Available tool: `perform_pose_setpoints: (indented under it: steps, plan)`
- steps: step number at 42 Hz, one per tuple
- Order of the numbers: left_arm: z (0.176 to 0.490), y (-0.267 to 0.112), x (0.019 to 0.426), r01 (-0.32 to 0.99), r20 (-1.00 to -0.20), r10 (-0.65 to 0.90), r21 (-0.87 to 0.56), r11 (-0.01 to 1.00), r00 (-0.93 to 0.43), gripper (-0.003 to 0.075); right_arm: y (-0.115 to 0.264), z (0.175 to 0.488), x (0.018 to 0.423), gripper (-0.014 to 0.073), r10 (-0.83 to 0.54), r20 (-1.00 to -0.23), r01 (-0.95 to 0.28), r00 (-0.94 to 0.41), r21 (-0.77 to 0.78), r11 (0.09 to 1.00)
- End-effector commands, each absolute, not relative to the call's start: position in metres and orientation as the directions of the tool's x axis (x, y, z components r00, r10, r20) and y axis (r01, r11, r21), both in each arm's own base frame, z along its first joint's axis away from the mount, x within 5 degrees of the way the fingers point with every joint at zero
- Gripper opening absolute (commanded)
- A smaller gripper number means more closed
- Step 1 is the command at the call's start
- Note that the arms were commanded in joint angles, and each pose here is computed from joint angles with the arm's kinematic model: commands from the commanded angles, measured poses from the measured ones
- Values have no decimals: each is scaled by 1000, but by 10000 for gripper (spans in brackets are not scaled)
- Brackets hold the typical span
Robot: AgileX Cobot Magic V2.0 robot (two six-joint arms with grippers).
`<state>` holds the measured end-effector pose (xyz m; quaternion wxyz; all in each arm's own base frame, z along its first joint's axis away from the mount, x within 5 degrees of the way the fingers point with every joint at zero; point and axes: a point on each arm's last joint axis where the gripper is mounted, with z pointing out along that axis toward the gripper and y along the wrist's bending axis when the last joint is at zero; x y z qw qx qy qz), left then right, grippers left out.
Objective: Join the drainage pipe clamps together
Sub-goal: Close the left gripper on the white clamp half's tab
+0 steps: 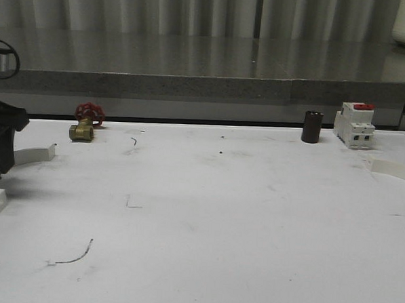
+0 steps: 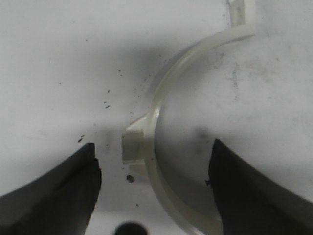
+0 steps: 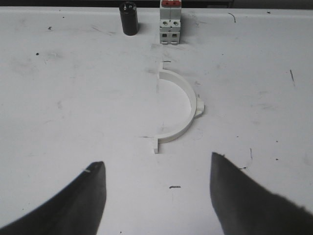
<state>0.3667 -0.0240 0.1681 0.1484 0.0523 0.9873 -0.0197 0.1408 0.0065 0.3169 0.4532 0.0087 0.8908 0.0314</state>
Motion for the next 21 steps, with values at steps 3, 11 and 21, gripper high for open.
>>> perform_pose_setpoints:
  steps: [3, 11, 21]
  plan:
    - [185, -26, 376, 72, -384, 43, -61, 996, -922, 455, 5, 332, 145, 489, 43, -859, -12, -510, 57, 998]
    - [180, -26, 377, 69, -372, 40, -64, 996, -927, 300, 5, 332, 145, 489, 43, -859, -12, -510, 57, 998]
    - [179, -26, 378, 72, -383, 44, -58, 996, -923, 122, 5, 332, 145, 489, 43, -859, -12, -510, 57, 998]
